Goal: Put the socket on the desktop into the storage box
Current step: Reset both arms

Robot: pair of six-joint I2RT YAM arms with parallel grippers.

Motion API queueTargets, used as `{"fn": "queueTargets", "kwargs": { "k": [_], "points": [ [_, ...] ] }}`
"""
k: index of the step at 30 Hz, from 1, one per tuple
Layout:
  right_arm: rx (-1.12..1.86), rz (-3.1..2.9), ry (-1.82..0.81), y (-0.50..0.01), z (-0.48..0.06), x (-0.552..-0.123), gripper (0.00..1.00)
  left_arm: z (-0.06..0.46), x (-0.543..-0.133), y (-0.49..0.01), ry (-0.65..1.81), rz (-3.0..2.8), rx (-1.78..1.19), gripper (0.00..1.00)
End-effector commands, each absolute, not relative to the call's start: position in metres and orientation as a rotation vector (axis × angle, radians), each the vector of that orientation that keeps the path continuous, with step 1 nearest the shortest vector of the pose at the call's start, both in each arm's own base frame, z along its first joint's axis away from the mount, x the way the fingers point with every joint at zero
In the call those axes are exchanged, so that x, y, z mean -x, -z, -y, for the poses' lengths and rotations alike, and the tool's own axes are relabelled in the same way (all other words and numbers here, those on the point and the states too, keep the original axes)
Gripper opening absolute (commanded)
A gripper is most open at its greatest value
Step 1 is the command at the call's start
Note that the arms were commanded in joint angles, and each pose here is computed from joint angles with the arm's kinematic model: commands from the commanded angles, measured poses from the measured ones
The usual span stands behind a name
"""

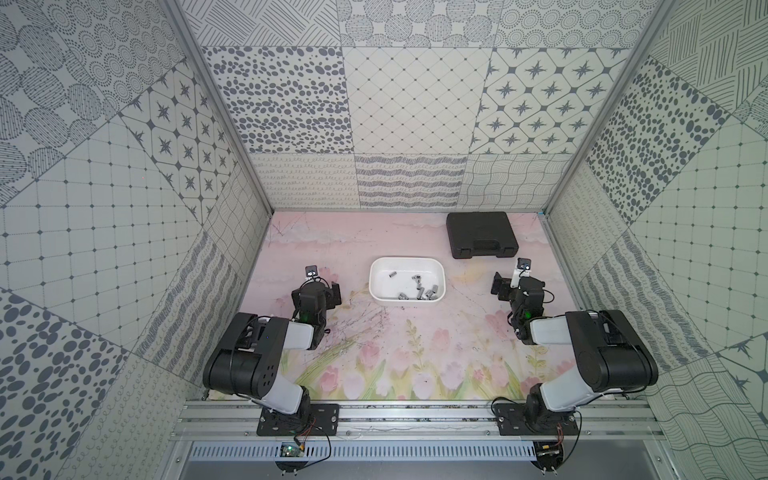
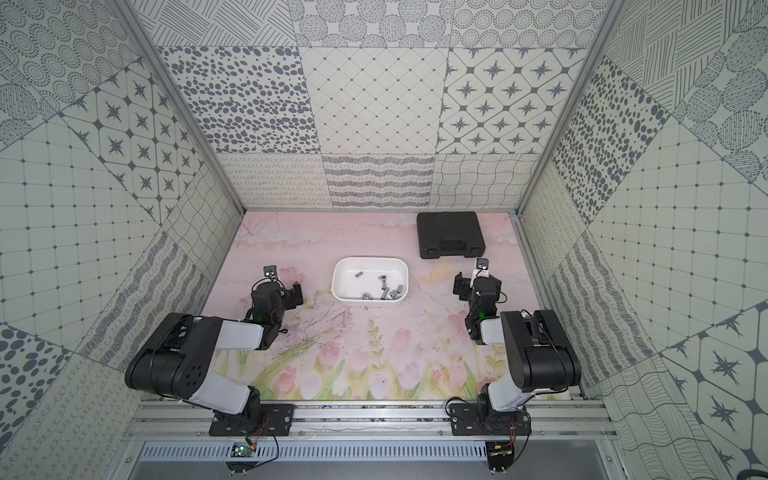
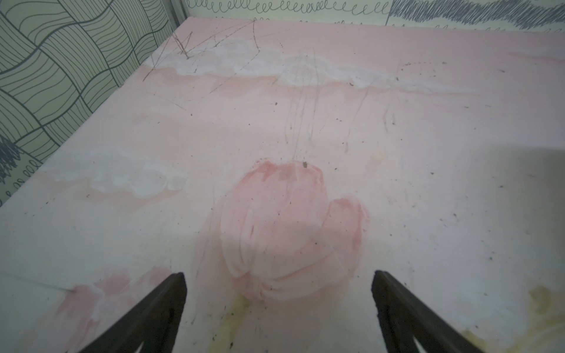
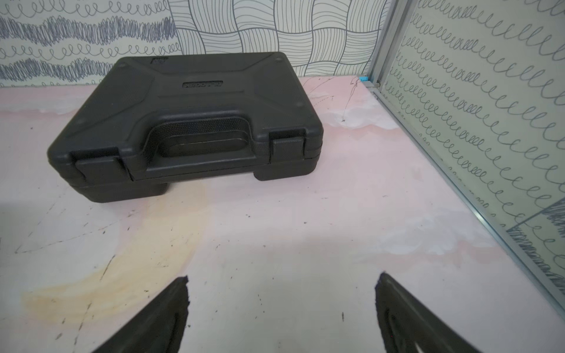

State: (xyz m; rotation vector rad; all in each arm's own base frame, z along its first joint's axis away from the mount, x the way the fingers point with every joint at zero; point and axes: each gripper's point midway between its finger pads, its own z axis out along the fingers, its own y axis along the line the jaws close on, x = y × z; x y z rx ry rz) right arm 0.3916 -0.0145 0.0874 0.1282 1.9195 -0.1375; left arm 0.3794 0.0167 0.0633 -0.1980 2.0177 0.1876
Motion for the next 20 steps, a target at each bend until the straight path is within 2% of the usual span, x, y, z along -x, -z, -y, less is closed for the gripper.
{"fn": "queueTargets", "kwargs": {
  "k": [1,20],
  "points": [
    [-0.132,-1.854,0.078,-0.107,0.008,-0.401,0.97,-0.004,-0.394,-0.080,-0.088,-1.960,0.149,0.99],
    [-0.057,-1.867,0.048,-0.107,-0.004,-0.405,0.97,-0.004,-0.394,-0.080,-0.088,-1.954,0.144,0.99]
  ]
}}
